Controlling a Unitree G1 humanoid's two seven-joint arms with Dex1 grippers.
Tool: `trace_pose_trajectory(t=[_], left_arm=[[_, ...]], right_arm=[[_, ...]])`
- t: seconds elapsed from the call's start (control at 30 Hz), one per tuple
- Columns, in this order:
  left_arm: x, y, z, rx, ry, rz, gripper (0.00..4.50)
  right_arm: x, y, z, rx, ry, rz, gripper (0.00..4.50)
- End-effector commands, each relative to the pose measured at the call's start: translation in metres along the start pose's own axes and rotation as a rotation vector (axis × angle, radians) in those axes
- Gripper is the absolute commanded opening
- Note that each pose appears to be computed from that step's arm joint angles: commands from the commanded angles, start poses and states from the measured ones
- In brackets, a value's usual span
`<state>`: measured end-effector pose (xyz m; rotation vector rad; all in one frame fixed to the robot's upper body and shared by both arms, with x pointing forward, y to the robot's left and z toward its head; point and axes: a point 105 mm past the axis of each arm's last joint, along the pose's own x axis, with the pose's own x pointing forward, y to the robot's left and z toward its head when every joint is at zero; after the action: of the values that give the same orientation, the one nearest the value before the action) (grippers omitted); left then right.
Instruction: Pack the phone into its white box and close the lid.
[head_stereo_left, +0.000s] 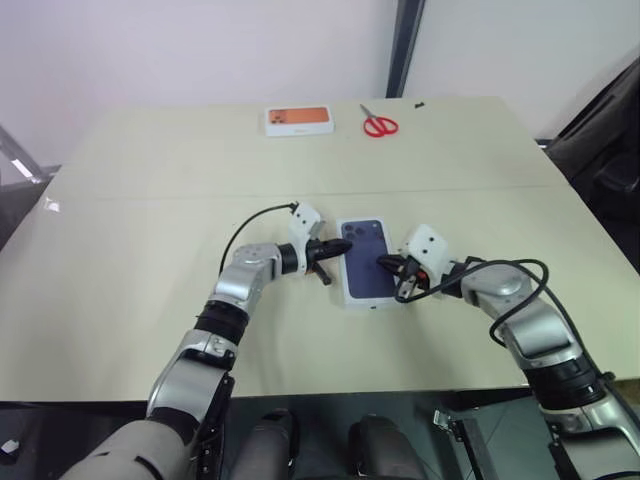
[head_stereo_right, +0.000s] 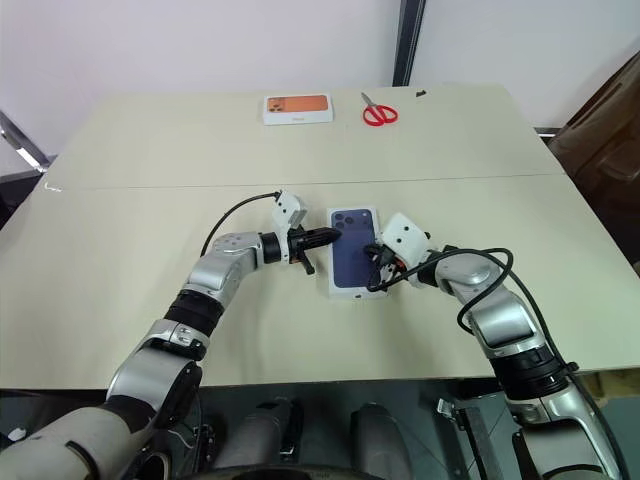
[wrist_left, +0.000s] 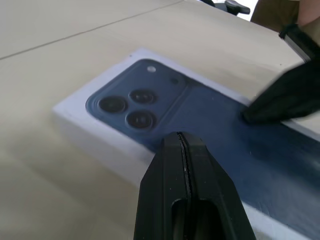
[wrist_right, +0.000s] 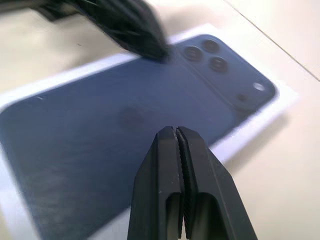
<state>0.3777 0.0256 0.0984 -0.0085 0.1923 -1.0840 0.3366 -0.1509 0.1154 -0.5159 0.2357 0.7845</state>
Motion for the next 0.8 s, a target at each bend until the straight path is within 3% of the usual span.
trace_pose_trajectory(t=[0.03,0.13,0.37,0.6,0.8], left_arm=[[-0.008,0.006,-0.007,-0.096,-0.002,0.020,0.00],[-0.019,0.003,0.012,-0.049,-0.074,-0.013,0.87],[-0.072,0.013,0.032,0.122,-0.119,0.017,4.29],[-0.121,0.018,0.043,0.173,-0.128,0.086,4.41],[-0.159,0.016,0.016,0.152,-0.042,0.118,4.41]], right_arm=[[-0.010,-0.013,0.005,0.131,-0.036,-0.015,0.09],[-0.020,-0.027,0.016,0.175,-0.102,-0.062,0.93],[-0.040,-0.025,0.025,0.177,-0.164,-0.036,4.42],[-0.060,-0.029,0.028,0.112,-0.224,-0.077,4.47],[-0.079,-0.015,0.009,-0.014,-0.162,-0.050,4.47]])
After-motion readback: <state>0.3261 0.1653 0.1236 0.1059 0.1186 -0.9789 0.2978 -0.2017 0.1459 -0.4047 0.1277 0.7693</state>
